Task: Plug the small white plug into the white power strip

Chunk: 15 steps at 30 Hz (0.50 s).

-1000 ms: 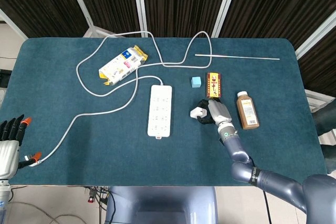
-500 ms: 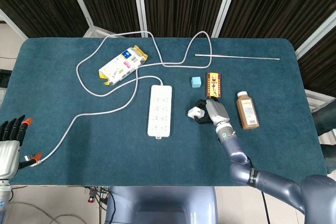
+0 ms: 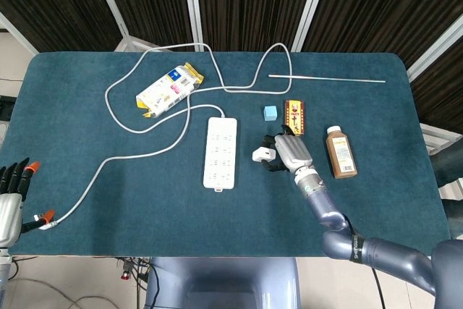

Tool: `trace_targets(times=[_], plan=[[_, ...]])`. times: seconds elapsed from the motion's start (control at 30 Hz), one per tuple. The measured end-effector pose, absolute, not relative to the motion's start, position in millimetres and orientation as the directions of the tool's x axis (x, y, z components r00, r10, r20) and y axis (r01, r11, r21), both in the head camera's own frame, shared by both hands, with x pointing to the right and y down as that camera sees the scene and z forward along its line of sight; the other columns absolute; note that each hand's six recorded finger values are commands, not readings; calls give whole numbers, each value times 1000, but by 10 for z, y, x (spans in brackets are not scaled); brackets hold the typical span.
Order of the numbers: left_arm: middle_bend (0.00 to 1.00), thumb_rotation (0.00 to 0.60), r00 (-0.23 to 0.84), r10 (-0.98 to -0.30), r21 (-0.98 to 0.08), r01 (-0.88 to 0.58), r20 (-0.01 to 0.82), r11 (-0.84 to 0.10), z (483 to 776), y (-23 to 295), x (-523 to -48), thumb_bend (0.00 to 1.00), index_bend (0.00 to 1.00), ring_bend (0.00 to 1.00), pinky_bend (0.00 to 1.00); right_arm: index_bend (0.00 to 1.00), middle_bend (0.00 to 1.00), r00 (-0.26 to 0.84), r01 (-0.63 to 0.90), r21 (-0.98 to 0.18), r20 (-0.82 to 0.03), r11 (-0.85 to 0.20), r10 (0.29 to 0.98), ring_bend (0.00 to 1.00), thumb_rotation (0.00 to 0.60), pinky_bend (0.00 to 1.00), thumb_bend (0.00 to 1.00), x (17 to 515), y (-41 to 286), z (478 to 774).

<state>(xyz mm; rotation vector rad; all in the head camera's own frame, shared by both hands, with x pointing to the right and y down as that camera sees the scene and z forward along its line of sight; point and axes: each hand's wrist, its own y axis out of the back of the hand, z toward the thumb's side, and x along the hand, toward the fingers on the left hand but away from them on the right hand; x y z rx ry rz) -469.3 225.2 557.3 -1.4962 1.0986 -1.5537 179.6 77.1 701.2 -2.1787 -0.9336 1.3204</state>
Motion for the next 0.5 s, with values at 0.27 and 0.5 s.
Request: trace_targets(times=[0.27, 0.5], plan=[[0, 600, -92, -918, -922, -73, 387, -381, 5546, 2246, -4725, 126, 116, 0, 0, 633, 542, 338, 153, -713, -613, -684, 714, 346, 600, 0, 553, 1595, 666, 6820], [0, 600, -98, -918, -922, -76, 385, -379, 5542, 2232, -4746, 126, 116, 0, 0, 633, 542, 283, 47, -716, -659, -696, 697, 346, 600, 0, 552, 1316, 586, 6747]])
